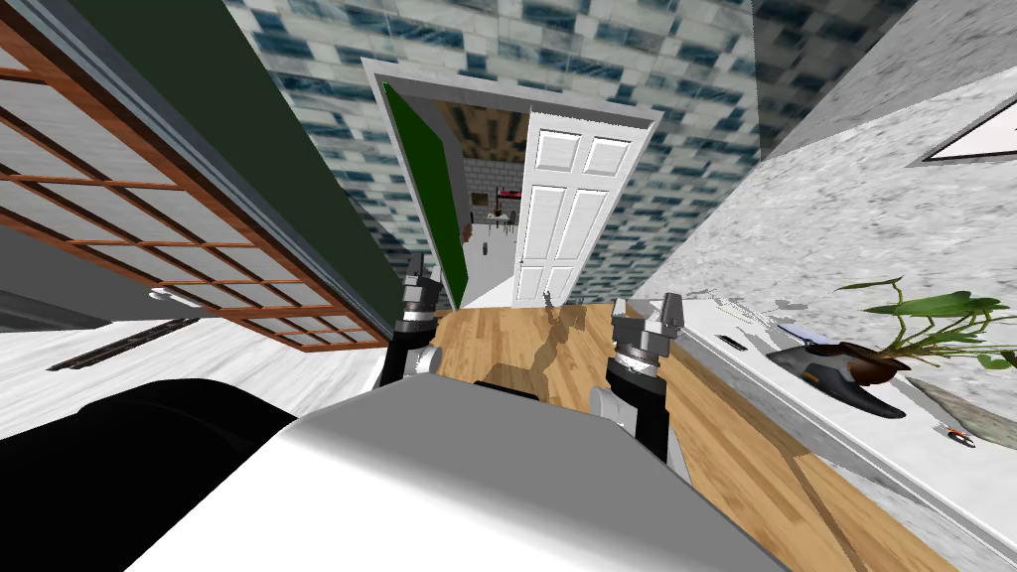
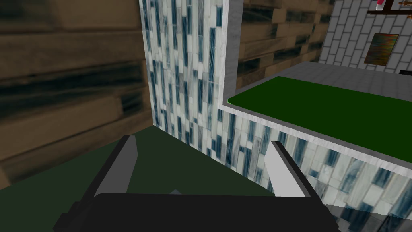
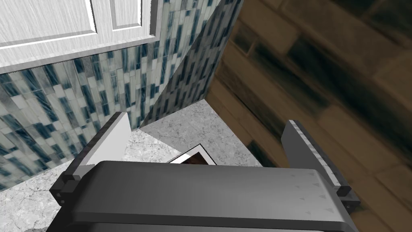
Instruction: Push the door open
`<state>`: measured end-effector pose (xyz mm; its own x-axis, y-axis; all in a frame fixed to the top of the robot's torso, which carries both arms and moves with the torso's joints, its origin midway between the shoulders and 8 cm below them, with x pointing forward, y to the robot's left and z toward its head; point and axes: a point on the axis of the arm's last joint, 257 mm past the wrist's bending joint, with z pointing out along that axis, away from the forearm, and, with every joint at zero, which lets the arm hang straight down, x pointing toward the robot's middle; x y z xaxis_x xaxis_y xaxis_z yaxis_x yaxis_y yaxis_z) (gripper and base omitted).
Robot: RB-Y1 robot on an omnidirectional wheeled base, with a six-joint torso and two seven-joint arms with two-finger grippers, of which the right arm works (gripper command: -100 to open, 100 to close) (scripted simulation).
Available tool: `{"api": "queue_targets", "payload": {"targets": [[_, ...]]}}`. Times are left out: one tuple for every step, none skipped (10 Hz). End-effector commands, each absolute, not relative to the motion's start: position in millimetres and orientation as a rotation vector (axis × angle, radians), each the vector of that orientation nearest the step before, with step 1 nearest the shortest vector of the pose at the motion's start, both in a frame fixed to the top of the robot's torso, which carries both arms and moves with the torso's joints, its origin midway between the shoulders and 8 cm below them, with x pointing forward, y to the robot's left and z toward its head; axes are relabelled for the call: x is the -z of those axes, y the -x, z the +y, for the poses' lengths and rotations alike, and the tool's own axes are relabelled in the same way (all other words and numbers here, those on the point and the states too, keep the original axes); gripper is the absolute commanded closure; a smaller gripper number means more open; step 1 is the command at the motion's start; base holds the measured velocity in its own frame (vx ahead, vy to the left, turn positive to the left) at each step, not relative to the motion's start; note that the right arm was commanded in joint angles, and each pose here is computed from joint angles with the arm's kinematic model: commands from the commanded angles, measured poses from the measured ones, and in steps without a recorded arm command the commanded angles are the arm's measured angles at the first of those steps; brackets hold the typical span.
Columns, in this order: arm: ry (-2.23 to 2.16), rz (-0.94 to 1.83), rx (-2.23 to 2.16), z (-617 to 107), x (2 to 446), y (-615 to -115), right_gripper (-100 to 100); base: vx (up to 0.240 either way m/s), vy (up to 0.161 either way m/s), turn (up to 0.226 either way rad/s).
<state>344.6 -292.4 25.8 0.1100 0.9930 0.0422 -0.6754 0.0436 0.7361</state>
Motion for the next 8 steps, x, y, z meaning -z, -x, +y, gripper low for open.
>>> {"api": "queue_targets", "payload": {"targets": [[-0.708, 0.589, -1.385, -292.1, -17.0, -350.9, -100, 0.061, -0.003, 0.066], [-0.71, 0.594, -1.384, -292.1, -14.3, -352.8, -100, 0.085, 0.003, 0.048], [-0.714, 0.604, -1.382, -292.0, -8.8, -356.6, -100, 0.092, 0.011, 0.039], [-0.718, 0.614, -1.38, -292.0, -3.4, -360.3, -100, 0.109, 0.004, 0.05], [-0.724, 0.626, -1.378, -292.2, 3.8, -365.1, -100, 0.115, -0.001, 0.058], [-0.73, 0.639, -1.374, -292.4, 11.7, -370.3, -100, 0.115, -0.001, 0.058], [-0.734, 0.645, -1.373, -292.6, 15.6, -372.8, -100, 0.117, 0.005, 0.061], [-0.737, 0.652, -1.371, -292.8, 19.5, -375.3, -100, 0.101, -0.001, 0.05]]}}
